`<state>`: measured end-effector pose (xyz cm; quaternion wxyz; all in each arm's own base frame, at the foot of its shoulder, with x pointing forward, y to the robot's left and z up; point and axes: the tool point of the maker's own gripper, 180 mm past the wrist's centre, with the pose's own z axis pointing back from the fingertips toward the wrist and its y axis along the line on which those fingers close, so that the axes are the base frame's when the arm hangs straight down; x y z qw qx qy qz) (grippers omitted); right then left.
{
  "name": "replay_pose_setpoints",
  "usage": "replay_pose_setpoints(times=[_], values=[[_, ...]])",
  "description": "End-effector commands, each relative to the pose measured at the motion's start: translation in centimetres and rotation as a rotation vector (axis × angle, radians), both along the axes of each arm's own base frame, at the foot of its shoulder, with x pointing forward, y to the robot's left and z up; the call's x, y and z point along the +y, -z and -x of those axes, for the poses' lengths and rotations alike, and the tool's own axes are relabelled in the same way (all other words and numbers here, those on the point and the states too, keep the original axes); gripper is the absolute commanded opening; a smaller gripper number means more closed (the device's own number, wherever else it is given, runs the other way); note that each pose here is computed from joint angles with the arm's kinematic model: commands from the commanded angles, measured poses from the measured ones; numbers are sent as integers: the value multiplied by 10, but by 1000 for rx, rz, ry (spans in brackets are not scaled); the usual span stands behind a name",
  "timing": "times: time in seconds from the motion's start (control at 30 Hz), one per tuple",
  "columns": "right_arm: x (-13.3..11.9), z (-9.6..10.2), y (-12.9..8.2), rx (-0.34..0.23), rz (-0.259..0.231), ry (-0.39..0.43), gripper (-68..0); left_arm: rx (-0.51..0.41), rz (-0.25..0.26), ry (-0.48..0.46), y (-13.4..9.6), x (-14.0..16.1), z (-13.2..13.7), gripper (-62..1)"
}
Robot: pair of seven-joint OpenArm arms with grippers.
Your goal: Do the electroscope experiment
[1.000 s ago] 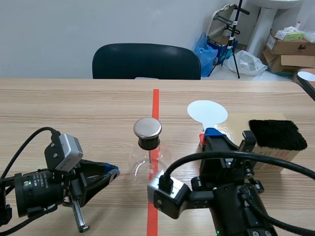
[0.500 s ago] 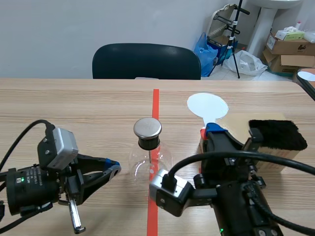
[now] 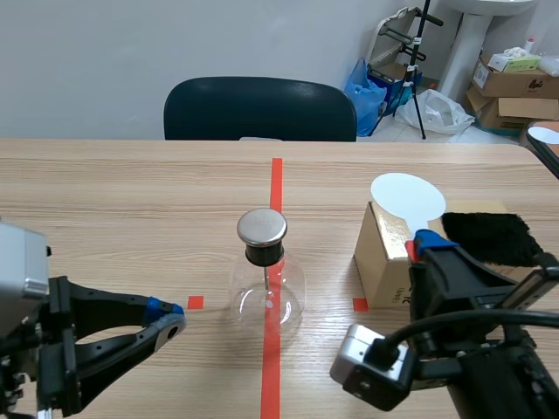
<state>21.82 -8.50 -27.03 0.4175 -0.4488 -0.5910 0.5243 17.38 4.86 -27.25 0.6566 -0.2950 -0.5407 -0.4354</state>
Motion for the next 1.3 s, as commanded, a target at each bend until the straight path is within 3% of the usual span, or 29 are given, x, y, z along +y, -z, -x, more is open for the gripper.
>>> replay_pose_setpoints(times=[0.0,0.17,0.3,0.5,0.57,0.73,0.83,1.27], values=[[-6,-3,-8,-38,-2,1,-666,-7,50,-8,-17,-5,5,-580],[-16,-4,4,-18,27,-18,-666,-35,63,8,-49,-13,23,-580],[-19,-11,16,-1,37,-16,-666,-18,113,1,-70,-18,34,-580],[-20,-17,29,16,42,-43,-666,-17,129,14,-78,-24,41,-565],[-22,-18,35,29,46,-45,-666,-18,132,12,-79,-24,41,-481],[-25,-21,47,54,51,-43,-666,-38,148,-30,-83,-21,33,-137],[-27,-21,49,59,56,-44,-666,-44,179,-76,-88,-17,26,4],[-35,-21,65,98,82,-46,-666,-45,170,-90,-86,-15,24,14]])
